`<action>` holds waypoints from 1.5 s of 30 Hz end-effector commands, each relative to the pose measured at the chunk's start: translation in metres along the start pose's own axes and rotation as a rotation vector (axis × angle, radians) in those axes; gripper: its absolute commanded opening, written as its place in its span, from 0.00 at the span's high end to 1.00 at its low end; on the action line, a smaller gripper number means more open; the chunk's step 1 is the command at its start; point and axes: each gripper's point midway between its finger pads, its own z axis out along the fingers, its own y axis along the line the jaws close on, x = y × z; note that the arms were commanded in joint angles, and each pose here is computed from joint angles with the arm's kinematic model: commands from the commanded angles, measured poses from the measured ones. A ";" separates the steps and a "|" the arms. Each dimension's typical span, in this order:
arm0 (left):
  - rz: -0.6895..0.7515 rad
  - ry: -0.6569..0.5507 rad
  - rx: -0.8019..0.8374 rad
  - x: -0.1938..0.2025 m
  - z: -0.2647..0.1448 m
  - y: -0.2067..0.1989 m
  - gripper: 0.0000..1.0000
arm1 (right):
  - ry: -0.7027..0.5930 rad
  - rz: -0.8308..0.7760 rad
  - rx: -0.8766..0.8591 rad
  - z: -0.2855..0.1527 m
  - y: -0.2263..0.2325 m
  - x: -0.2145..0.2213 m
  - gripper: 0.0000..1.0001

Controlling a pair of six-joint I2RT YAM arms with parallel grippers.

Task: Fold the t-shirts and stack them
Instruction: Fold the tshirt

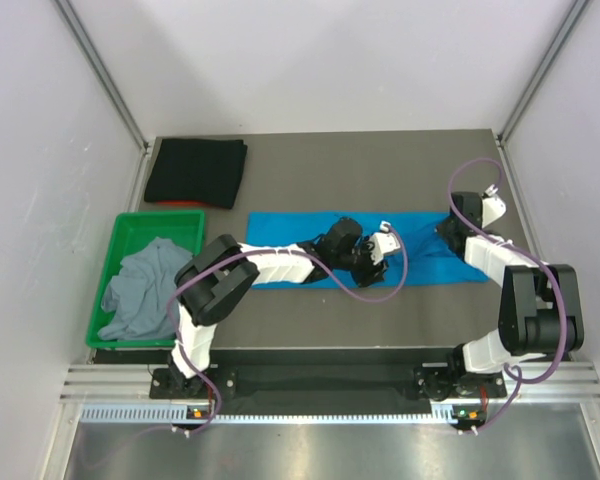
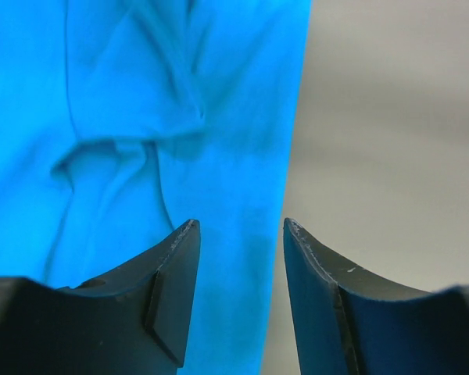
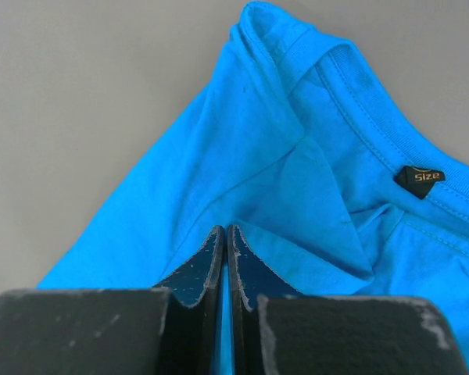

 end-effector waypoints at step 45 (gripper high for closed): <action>0.062 -0.078 -0.122 -0.056 0.051 0.057 0.73 | 0.075 0.012 -0.047 0.005 0.003 -0.017 0.71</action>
